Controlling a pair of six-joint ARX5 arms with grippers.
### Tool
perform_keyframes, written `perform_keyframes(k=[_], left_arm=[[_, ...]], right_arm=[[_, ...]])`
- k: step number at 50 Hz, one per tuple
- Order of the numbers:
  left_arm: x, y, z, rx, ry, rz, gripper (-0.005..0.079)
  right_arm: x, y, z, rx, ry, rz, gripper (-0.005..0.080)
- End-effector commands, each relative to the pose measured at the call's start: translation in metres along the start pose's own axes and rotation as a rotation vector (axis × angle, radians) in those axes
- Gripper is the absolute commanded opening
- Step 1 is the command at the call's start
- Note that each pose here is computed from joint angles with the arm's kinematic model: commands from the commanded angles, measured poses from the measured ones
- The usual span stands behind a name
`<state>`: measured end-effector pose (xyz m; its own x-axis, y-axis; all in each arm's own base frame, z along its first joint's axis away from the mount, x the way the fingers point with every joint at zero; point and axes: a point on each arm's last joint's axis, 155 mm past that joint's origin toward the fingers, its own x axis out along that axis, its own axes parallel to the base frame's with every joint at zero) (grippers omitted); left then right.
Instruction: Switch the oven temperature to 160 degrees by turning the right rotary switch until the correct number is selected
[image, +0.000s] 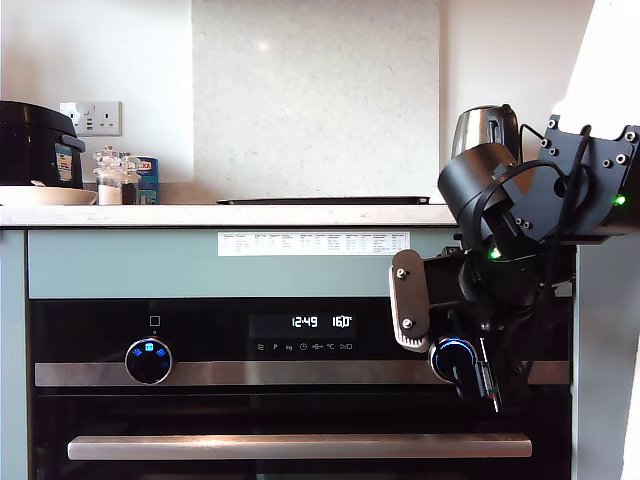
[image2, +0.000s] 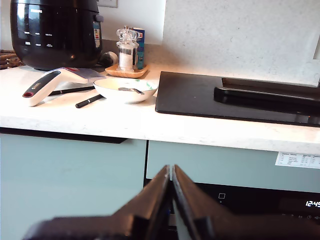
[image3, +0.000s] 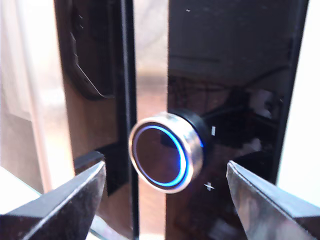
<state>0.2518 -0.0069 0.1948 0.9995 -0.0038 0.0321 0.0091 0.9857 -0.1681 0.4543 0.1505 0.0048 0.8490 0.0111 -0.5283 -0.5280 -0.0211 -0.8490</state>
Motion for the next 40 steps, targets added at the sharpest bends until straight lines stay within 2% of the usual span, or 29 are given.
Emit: perform_keyframes(k=[1, 15, 30, 40], left_arm=[[0.000, 0.000, 0.003, 0.001, -0.010, -0.002, -0.0022], [0.000, -0.001, 0.003, 0.001, -0.009, -0.002, -0.0022], [0.000, 0.000, 0.002, 0.001, -0.008, -0.002, -0.0022], [0.000, 0.000, 0.002, 0.001, -0.007, -0.002, -0.0022]], right_arm=[[0.000, 0.008, 0.008, -0.014, 0.006, 0.004, 0.0705], [-0.021, -0.001, 0.037, 0.064, 0.016, -0.052, 0.0705], [-0.066, -0.017, 0.026, 0.253, 0.212, -0.148, 0.0704], [-0.105, -0.025, 0.053, 0.331, 0.152, -0.156, 0.0703]])
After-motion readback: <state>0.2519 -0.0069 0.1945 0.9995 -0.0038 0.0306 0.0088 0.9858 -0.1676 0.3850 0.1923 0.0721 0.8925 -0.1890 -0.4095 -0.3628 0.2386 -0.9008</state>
